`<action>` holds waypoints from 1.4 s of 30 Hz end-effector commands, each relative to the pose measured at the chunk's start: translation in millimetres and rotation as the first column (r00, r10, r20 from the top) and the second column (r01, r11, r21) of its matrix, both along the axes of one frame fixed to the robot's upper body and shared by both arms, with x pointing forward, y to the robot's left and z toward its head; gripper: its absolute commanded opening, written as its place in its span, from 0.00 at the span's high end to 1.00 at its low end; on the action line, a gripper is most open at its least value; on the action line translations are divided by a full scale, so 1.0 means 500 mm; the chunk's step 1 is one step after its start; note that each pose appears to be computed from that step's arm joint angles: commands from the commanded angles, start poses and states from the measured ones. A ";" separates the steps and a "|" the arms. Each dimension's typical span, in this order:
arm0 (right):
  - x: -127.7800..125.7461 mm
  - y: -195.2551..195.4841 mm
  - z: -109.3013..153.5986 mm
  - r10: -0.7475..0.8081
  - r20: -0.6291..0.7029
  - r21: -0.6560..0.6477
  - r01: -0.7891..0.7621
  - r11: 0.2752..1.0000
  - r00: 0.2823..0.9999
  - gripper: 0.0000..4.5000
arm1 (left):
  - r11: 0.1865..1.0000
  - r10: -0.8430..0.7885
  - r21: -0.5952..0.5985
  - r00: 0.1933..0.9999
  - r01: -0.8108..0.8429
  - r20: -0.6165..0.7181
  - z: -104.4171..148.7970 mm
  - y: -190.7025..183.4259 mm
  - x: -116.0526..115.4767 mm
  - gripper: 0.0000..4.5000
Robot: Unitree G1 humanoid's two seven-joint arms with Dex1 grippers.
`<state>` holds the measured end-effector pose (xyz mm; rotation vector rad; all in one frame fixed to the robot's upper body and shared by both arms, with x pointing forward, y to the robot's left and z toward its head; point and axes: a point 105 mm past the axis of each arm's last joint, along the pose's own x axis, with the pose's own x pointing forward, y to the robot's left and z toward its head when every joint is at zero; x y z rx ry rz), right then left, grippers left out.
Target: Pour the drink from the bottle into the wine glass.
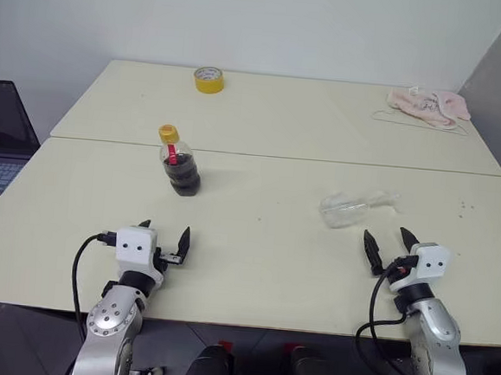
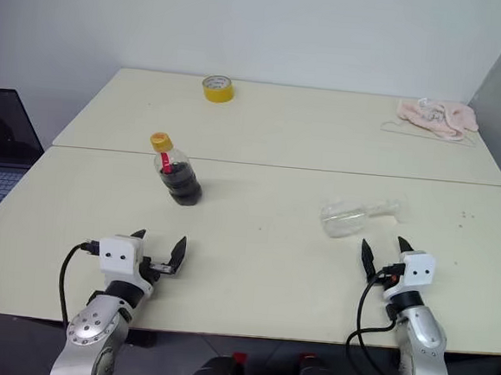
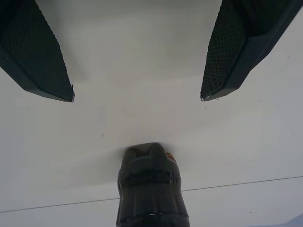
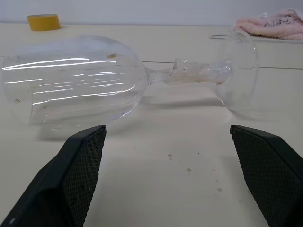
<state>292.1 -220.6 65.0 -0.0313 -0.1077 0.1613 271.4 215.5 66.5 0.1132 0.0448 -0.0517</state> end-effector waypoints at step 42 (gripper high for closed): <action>-0.076 0.198 0.207 0.603 0.035 -0.175 -0.589 0.789 0.797 0.00 | 0.998 -0.042 0.059 0.996 0.037 0.082 0.100 0.013 0.083 0.00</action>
